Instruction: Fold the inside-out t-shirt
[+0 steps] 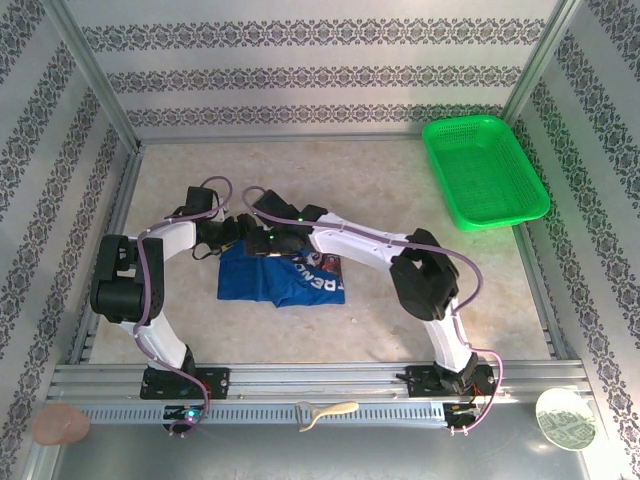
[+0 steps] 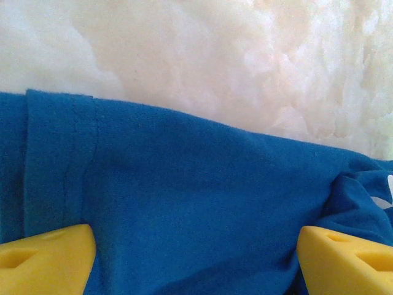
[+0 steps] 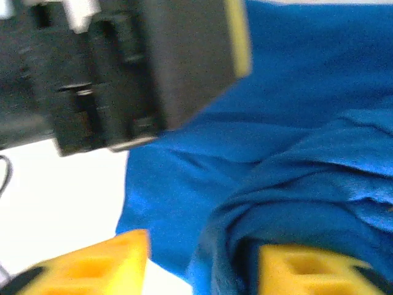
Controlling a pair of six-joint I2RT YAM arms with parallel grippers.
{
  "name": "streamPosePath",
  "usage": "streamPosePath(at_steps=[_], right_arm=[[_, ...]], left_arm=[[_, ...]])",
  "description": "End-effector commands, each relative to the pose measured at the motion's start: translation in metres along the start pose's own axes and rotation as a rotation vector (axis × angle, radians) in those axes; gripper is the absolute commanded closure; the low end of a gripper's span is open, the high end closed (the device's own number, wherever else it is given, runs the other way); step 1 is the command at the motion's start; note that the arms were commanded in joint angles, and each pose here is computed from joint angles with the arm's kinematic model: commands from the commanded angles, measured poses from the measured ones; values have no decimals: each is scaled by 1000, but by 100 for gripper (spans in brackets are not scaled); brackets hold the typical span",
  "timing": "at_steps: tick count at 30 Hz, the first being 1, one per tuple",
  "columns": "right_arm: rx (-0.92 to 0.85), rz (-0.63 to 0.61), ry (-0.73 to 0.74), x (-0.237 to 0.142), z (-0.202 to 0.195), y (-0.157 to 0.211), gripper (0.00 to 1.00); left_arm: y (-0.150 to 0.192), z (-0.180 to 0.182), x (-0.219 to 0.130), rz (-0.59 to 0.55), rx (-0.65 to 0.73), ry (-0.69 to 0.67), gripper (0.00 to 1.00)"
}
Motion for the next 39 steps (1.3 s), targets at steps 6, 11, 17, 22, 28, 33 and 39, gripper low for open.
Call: streamPosePath(at_steps=[6, 11, 17, 22, 28, 33, 39], right_arm=[[-114, -126, -192, -72, 56, -20, 39], [-61, -209, -148, -111, 13, -22, 39], [49, -171, -58, -100, -55, -16, 35], [108, -103, -44, -72, -82, -12, 33], [177, -52, -87, -41, -98, -7, 35], [226, -28, -115, -23, -106, -6, 40], [244, -18, -106, -17, -113, -6, 57]], left_arm=[[-44, 5, -16, 2, -82, -43, 13], [-72, -24, -64, -83, -31, -3, 13], [-32, -45, -103, -94, -7, 60, 13], [43, -48, -118, -53, 44, 60, 13], [142, -59, -121, 3, 245, -6, 15], [185, -74, -100, -1, 415, -59, 17], [192, -98, -66, -16, 564, -172, 17]])
Point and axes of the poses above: each hand's point on the last joint's axis, 136 mm out from that joint toward the fingers, its own x axis out along the fingers, its own z axis along the line the jaws close on, y = z × x, the point moved 8 cm from there along -x, back along the fingers, and after that the axes turned 5 degrees about -x, right-handed, at the moved point
